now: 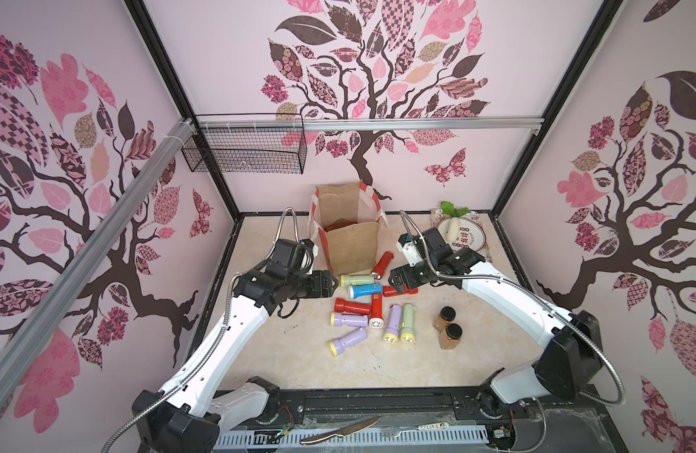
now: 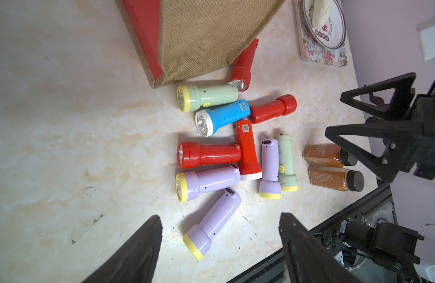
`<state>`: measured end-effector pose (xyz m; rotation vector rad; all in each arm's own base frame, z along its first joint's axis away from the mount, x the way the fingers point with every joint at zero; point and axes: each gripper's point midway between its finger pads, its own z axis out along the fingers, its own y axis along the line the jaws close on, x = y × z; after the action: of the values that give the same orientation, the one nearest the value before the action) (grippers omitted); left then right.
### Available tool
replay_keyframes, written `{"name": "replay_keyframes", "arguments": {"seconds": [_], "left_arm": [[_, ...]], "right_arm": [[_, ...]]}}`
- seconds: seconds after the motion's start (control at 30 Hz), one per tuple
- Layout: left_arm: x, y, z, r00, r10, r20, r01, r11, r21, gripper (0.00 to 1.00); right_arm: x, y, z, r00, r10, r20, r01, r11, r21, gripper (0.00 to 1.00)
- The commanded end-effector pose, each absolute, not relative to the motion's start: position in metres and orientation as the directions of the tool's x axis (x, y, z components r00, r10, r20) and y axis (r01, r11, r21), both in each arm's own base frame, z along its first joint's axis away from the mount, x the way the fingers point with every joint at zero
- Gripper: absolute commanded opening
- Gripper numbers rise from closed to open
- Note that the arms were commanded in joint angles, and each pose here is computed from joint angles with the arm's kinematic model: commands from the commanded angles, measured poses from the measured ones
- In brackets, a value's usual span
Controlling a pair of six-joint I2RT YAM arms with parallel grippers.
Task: Put the flashlights into the tote bags
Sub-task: Pick up the flashlight from the center of the board.
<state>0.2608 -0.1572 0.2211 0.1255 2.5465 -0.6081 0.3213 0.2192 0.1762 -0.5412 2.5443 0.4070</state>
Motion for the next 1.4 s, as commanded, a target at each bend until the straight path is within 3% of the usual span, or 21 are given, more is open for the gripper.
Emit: {"name": "replay_keyframes", "arguments": {"seconds": [0.0,0.27,0.57,0.97,1.37], "left_arm": [[0.253,-0.156,0.206,-0.876,-0.033,-0.482,0.192,0.892,-0.41,0.78],[0.239,-0.157,0.17,-0.913,-0.031,-0.407,0.163,0.888,-0.431,0.76],[0.228,-0.153,0.144,-0.945,-0.085,-0.317,0.076,0.882,-0.465,0.74],[0.216,-0.15,0.137,-0.968,-0.161,-0.194,-0.048,0.872,-0.488,0.74],[0.226,-0.158,0.159,-0.946,-0.11,-0.305,0.067,0.854,-0.516,0.74]], "right_arm": [[0.325,0.222,0.178,-0.813,-0.289,-0.505,-0.435,0.879,0.196,0.99],[0.312,0.228,0.152,-0.864,-0.294,-0.409,-0.42,0.868,0.263,0.99],[0.284,0.244,0.147,-0.821,-0.367,-0.437,-0.533,0.766,0.359,0.97],[0.28,0.232,0.146,-0.893,-0.289,-0.344,-0.406,0.848,0.341,0.95],[0.267,0.205,0.123,-0.948,-0.176,-0.265,-0.248,0.931,0.267,0.91]]}}
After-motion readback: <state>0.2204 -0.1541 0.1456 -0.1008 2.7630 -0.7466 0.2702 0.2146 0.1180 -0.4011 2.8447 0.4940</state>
